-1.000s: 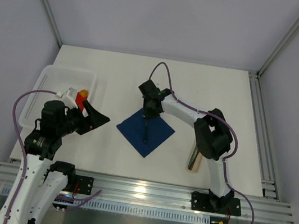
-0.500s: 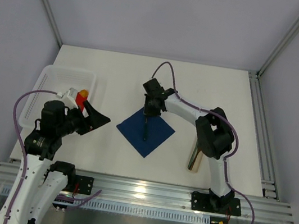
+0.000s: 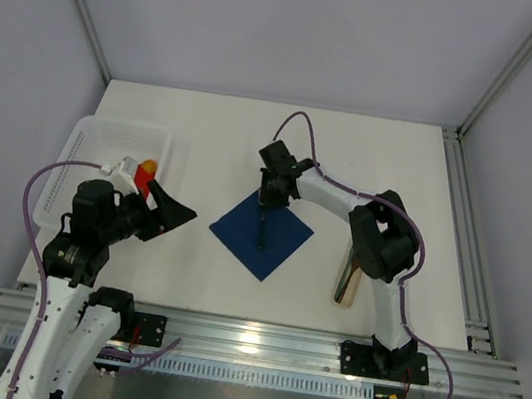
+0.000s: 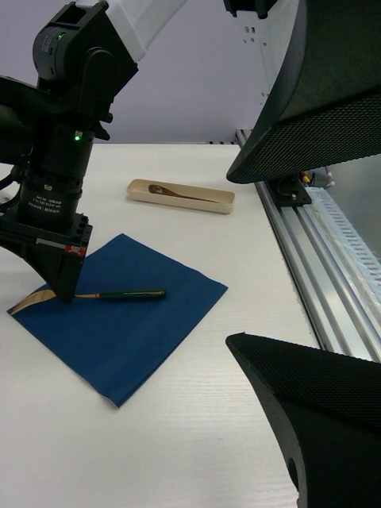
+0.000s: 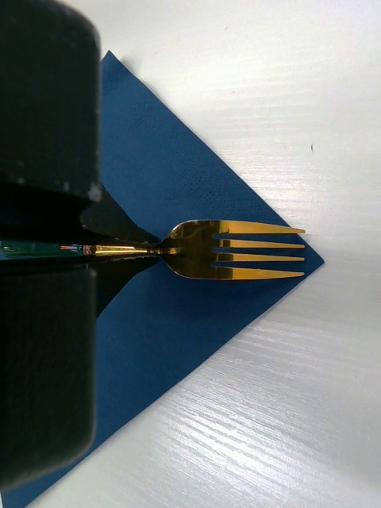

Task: Place the utensils on the paper napkin and roll it up
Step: Place the utensils on the napkin, then adjust the utensils on the napkin.

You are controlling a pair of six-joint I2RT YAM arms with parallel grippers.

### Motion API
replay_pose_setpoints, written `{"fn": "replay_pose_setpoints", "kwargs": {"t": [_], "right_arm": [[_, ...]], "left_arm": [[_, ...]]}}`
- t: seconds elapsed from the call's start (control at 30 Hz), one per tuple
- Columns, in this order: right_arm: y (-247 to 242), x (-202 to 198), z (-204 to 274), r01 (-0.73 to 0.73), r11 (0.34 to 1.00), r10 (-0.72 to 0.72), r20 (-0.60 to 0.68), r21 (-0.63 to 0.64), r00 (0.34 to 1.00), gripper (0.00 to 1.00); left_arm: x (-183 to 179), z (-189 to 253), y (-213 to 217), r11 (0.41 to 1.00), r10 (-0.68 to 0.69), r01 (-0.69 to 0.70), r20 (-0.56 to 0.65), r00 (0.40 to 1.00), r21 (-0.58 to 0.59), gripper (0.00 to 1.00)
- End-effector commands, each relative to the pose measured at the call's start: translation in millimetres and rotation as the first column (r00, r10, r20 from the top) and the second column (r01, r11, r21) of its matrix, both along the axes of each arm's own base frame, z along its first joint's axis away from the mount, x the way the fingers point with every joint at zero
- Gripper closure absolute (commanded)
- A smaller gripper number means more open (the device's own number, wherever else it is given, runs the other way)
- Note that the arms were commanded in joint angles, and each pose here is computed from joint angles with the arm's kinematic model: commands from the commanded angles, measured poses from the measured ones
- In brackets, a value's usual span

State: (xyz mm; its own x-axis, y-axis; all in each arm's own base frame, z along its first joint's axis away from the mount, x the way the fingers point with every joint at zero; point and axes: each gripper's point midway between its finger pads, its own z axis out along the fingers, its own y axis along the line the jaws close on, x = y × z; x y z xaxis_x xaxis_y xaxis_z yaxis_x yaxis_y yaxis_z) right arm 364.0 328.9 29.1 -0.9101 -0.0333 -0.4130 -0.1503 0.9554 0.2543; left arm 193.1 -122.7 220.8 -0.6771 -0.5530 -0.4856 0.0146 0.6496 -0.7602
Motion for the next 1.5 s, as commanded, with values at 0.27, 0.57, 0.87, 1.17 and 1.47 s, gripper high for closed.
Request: {"fn": "replay_pose_setpoints", "kwargs": {"t": [0.27, 0.57, 0.87, 1.17, 1.47], "right_arm": [[3, 7, 17, -0.017, 0.999, 0.016, 0.049, 0.029, 0.999, 0.84], [0, 7, 32, -0.027, 0.999, 0.026, 0.077, 0.02, 0.997, 0.71], [-2, -4, 65, -0.043, 0.987, 0.071, 0.173, -0.158, 0.982, 0.66], [-2, -39, 66, -0.022, 0.96, 0.078, 0.191, -0.278, 0.979, 0.63], [-4, -51, 52, 0.027, 0.933, 0.046, 0.194, -0.358, 0.98, 0.63]], "left_arm": [[-5, 6, -5, 0.999, -0.038, 0.038, 0.021, 0.999, -0.013, 0.22], [-5, 6, -6, 0.999, -0.041, 0.041, 0.025, 0.999, -0.017, 0.22], [-6, 5, -7, 0.999, -0.044, 0.044, 0.026, 0.999, -0.025, 0.22], [-8, 4, -8, 0.998, -0.053, 0.054, 0.021, 0.998, -0.029, 0.22], [-13, 4, -9, 0.997, -0.066, 0.067, 0.019, 0.998, -0.03, 0.22]]}}
